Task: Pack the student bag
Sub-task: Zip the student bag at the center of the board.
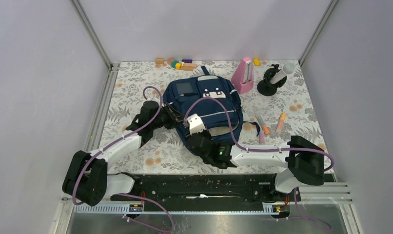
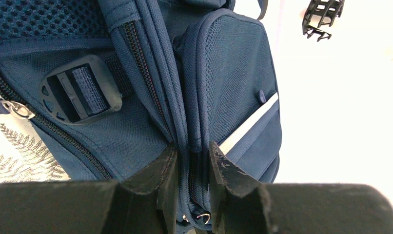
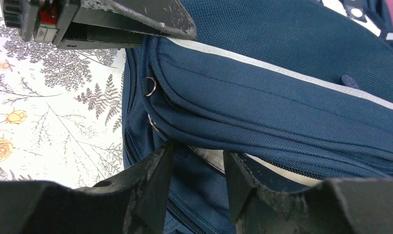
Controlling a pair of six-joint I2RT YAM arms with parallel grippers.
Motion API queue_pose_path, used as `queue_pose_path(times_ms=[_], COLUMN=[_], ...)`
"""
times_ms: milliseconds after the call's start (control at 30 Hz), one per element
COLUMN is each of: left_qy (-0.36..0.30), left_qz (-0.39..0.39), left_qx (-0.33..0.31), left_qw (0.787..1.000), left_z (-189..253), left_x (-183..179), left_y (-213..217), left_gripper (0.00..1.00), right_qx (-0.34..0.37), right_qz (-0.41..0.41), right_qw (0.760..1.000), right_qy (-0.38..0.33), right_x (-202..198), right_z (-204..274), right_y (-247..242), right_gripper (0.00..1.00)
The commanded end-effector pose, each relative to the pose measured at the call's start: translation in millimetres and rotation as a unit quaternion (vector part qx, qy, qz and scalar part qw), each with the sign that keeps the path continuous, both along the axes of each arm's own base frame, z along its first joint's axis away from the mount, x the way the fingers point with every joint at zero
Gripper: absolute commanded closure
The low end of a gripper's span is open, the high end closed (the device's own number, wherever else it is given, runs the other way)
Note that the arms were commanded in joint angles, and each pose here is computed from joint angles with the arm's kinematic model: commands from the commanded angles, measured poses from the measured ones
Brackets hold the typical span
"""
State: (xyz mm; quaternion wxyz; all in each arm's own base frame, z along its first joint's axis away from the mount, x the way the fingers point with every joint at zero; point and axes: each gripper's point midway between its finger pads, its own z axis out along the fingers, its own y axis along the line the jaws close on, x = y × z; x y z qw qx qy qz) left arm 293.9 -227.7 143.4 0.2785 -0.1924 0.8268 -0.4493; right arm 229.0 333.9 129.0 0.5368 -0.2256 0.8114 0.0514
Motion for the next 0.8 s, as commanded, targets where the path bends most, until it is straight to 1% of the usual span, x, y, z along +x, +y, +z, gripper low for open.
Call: queue_pose_path(times_ms=[0, 200, 333, 500, 633, 767], left_qy=[-0.075, -0.075, -0.076, -0.075, -0.074, -0.075], left_qz=[-0.038, -0.039, -0.037, -0.038, -0.041, -0.046], left_qx=[-0.031, -0.03, -0.026, -0.018, -0.015, -0.011], left_qw=[0.996, 0.996, 0.996, 0.996, 0.996, 0.996], left_z=[54.1, 54.8, 55.2, 53.3, 52.9, 55.9], left_x=[0.2, -0.2, -0.3, -0.2, 0.6, 1.3], left_y=[-12.9, -12.7, -11.2, -10.6, -11.5, -12.4], left_gripper=[1.0, 1.0, 1.0, 1.0, 1.0, 1.0], right_qx=[0.013, 0.049, 0.059, 0.1, 0.102, 0.129], right_qz=[-0.02, -0.001, 0.014, 0.029, 0.028, 0.026], right_qw=[0.998, 0.998, 0.998, 0.995, 0.993, 0.989], right_qy=[-0.055, -0.047, -0.035, 0.004, 0.048, 0.072], right_x=[11.9, 3.8, -0.4, -11.0, -14.4, -13.5], right_z=[38.3, 44.8, 44.6, 54.2, 60.2, 64.6], right_y=[14.4, 22.7, 28.5, 33.8, 29.3, 21.7], right_gripper=[0.5, 0.49, 0.5, 0.5, 0.48, 0.48])
